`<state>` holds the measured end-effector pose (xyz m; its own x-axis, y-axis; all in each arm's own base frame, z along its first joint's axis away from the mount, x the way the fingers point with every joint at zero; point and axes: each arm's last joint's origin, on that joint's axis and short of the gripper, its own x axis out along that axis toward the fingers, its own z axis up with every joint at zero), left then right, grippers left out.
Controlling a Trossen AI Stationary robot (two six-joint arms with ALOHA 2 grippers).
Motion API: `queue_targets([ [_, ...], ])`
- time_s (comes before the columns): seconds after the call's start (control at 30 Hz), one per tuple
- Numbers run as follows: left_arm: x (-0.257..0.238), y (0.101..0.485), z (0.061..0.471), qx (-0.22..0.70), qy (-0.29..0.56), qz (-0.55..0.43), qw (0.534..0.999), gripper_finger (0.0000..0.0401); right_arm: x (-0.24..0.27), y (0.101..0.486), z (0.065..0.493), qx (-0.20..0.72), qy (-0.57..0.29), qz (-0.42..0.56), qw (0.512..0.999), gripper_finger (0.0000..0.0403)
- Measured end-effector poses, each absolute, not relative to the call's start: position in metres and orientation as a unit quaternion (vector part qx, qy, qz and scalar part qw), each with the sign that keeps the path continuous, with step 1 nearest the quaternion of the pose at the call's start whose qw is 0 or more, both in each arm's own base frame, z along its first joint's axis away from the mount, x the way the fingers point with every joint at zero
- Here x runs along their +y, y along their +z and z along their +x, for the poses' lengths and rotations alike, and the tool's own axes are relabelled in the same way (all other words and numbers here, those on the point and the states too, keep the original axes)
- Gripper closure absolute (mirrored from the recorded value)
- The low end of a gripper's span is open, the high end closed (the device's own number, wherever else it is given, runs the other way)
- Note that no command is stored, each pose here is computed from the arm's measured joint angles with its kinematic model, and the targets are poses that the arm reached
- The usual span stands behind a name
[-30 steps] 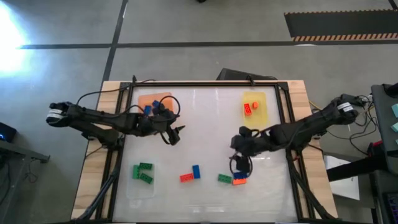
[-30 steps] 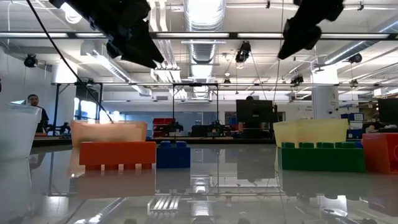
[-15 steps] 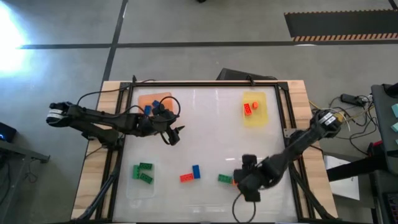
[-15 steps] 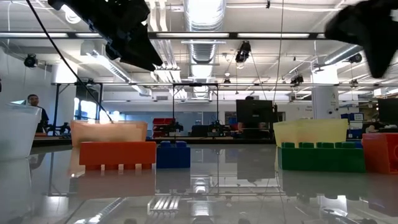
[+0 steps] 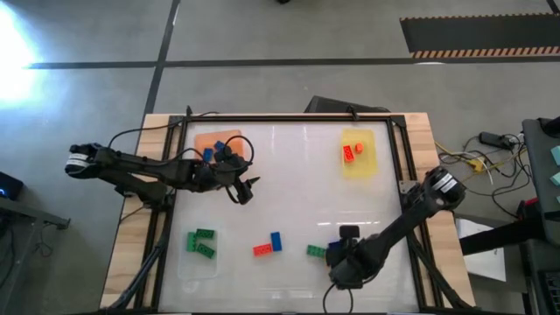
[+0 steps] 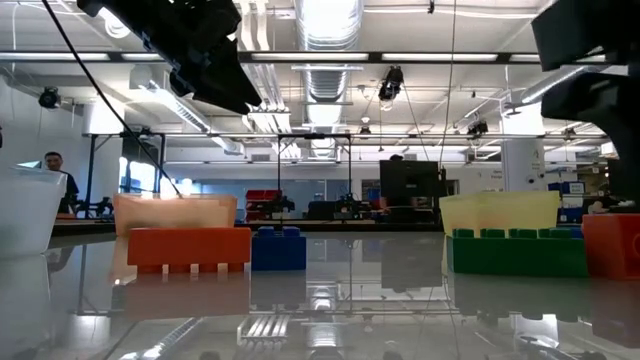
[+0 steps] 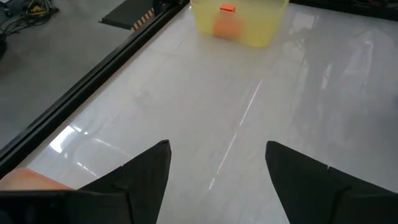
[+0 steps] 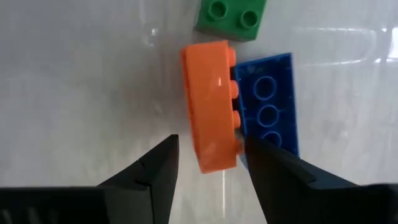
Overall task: Sort & place blocks by color
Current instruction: Put the orange game piece into the yellow bin
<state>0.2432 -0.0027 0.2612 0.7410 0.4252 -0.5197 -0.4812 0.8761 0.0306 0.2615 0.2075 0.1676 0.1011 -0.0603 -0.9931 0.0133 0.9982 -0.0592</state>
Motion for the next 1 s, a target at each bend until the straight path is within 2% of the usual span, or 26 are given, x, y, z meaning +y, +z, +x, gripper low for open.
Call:
queue_targets([
  [0.27, -0.003, 0.261, 0.243, 0.267, 0.241, -0.045, 0.932, 0.0154, 0.208, 0.166, 0.262, 0.667, -0.025, -0.023, 0.744, 0.0269],
  [0.6, -0.003, 0.261, 0.243, 0.267, 0.241, -0.045, 0.932, 0.0154, 0.207, 0.167, 0.262, 0.663, -0.025, -0.025, 0.747, 0.0389],
  [0.87, -0.003, 0.261, 0.243, 0.268, 0.241, -0.044, 0.932, 0.0154, 0.204, 0.176, 0.261, 0.658, -0.031, -0.011, 0.752, 0.0395],
  [1.0, -0.003, 0.261, 0.243, 0.267, 0.241, -0.045, 0.932, 0.0154, 0.205, 0.187, 0.260, 0.651, -0.026, 0.026, 0.758, 0.0395],
])
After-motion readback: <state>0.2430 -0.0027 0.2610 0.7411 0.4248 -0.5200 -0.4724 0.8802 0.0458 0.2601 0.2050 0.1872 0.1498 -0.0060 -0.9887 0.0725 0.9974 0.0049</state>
